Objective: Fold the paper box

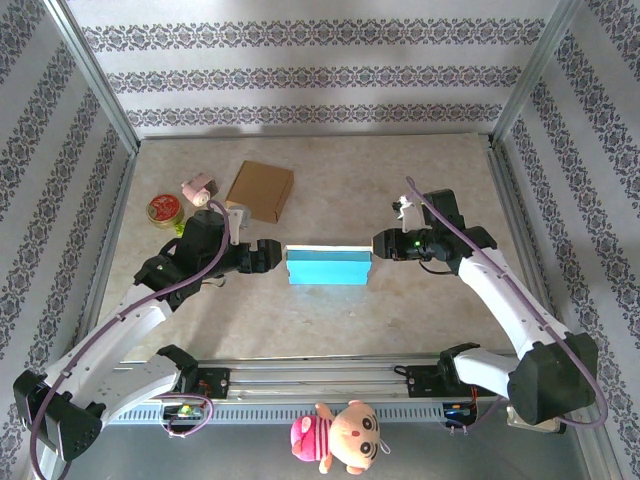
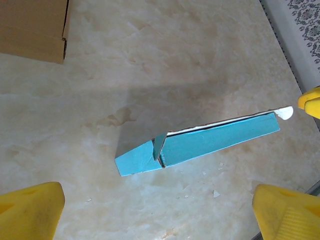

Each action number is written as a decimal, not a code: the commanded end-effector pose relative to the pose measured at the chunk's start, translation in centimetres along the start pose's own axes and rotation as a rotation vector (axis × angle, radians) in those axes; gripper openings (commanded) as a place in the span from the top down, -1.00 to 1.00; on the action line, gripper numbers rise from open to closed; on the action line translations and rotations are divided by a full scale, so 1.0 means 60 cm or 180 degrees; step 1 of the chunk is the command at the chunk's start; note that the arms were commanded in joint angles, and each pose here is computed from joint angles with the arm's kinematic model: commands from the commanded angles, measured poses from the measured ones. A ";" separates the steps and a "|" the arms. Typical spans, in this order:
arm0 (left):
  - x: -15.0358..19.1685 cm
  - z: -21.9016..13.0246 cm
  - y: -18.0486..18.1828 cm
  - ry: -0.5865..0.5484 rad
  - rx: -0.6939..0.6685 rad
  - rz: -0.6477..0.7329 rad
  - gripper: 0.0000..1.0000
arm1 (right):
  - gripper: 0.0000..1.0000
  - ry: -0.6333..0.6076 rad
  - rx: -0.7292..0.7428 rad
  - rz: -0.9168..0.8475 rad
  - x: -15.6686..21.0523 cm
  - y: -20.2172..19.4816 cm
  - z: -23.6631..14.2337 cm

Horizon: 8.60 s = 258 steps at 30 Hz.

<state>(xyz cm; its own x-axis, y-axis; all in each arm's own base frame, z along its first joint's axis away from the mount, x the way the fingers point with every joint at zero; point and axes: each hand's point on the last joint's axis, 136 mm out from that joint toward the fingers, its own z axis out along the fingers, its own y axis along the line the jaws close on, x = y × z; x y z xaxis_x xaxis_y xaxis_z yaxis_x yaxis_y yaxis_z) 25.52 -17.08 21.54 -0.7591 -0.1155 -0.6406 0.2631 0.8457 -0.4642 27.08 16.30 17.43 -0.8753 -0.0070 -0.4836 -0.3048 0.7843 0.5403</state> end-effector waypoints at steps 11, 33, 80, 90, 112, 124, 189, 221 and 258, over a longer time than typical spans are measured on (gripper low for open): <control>-0.009 0.001 0.001 -0.0082 0.0052 -0.0106 -0.94 | 0.44 0.0146 -0.0144 -0.0214 0.017 0.012 0.027; -0.007 0.020 -0.019 0.0027 0.0289 -0.0089 -0.90 | 0.72 0.0180 0.0002 -0.0186 0.022 -0.003 0.032; -0.028 0.129 -0.013 0.0339 0.0220 0.0142 0.75 | 0.70 0.0275 -0.0037 -0.0197 0.024 0.009 0.034; -0.006 0.137 -0.003 0.0417 0.0200 -0.0059 0.86 | 0.69 0.0304 0.0027 -0.0119 0.027 0.005 0.038; 0.017 0.129 0.004 0.0500 0.0189 -0.0127 0.88 | 0.48 0.0287 0.0198 -0.0089 0.023 0.003 0.036; 0.005 0.124 0.000 0.0484 0.0168 -0.0018 0.85 | 0.45 0.0131 0.0282 -0.0265 -0.005 0.011 0.012; 0.035 0.125 -0.014 0.0526 0.0365 -0.0104 0.84 | 0.95 0.0265 0.0425 -0.0127 0.059 -0.020 0.054; 0.094 0.100 -0.006 0.0574 0.0138 -0.0006 0.39 | 0.94 0.0276 0.0412 -0.0188 0.068 -0.016 0.055; -0.006 0.117 -0.017 -0.0179 0.0115 -0.1434 0.06 | 0.32 -0.0250 0.0381 -0.0226 -0.037 0.024 0.008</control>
<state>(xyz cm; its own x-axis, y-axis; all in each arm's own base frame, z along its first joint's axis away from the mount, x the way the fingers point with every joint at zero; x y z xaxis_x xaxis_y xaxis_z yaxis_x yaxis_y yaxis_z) 29.33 -20.63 16.63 -0.7719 -0.4874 -0.4081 -0.0834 0.7141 -0.6951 27.97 17.56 18.39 -0.8217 -0.0322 -0.5690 -0.3160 0.8566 0.4078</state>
